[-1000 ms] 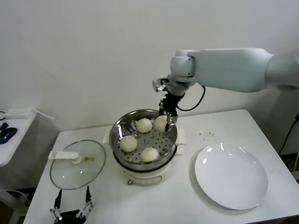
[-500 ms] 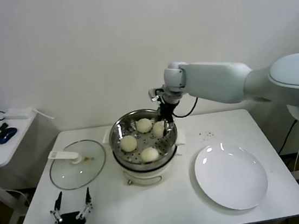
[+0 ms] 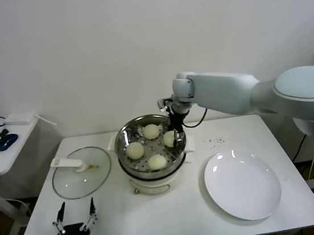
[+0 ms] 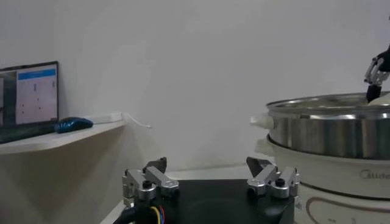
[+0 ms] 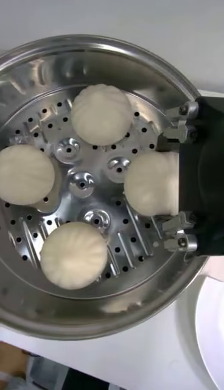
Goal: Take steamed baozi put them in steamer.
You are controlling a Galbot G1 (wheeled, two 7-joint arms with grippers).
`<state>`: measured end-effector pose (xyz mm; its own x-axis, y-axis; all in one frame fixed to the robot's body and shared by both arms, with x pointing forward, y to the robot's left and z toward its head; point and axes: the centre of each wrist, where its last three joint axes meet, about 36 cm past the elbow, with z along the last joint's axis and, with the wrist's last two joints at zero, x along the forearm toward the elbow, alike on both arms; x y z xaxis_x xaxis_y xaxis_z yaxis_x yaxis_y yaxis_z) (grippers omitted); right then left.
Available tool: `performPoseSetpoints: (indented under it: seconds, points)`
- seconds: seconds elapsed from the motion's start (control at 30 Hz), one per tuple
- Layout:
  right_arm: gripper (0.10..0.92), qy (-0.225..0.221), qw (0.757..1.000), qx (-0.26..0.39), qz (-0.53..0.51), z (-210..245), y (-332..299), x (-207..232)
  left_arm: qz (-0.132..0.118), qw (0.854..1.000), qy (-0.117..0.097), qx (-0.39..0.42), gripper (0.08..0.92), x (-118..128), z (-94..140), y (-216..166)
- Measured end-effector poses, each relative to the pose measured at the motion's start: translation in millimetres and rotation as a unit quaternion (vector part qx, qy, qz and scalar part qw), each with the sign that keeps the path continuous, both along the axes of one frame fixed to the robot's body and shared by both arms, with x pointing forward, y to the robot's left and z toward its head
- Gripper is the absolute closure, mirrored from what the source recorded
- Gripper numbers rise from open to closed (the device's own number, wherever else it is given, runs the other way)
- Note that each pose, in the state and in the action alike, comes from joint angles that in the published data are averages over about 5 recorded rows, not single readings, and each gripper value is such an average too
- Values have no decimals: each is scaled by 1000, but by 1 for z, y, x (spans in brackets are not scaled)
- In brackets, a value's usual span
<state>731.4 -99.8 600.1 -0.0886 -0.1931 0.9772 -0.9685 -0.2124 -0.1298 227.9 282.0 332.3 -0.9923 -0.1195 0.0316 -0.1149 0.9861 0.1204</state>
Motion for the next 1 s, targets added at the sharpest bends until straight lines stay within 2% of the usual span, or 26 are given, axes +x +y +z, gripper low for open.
performPoseSetpoints:
  seconds: [0.3, 0.57, 1.0]
  points:
    - [345, 0, 1000, -3, 1, -9, 3, 1, 0, 1000, 0, 0, 177, 0, -1, 0]
    - [207, 1, 1000, -1, 2, -9, 6, 1, 0, 1000, 0, -1, 177, 1, -1, 0]
    - [200, 6, 1000, 14, 3, 17, -1, 0, -2, 1000, -2, -1, 177, 1, 1, -1]
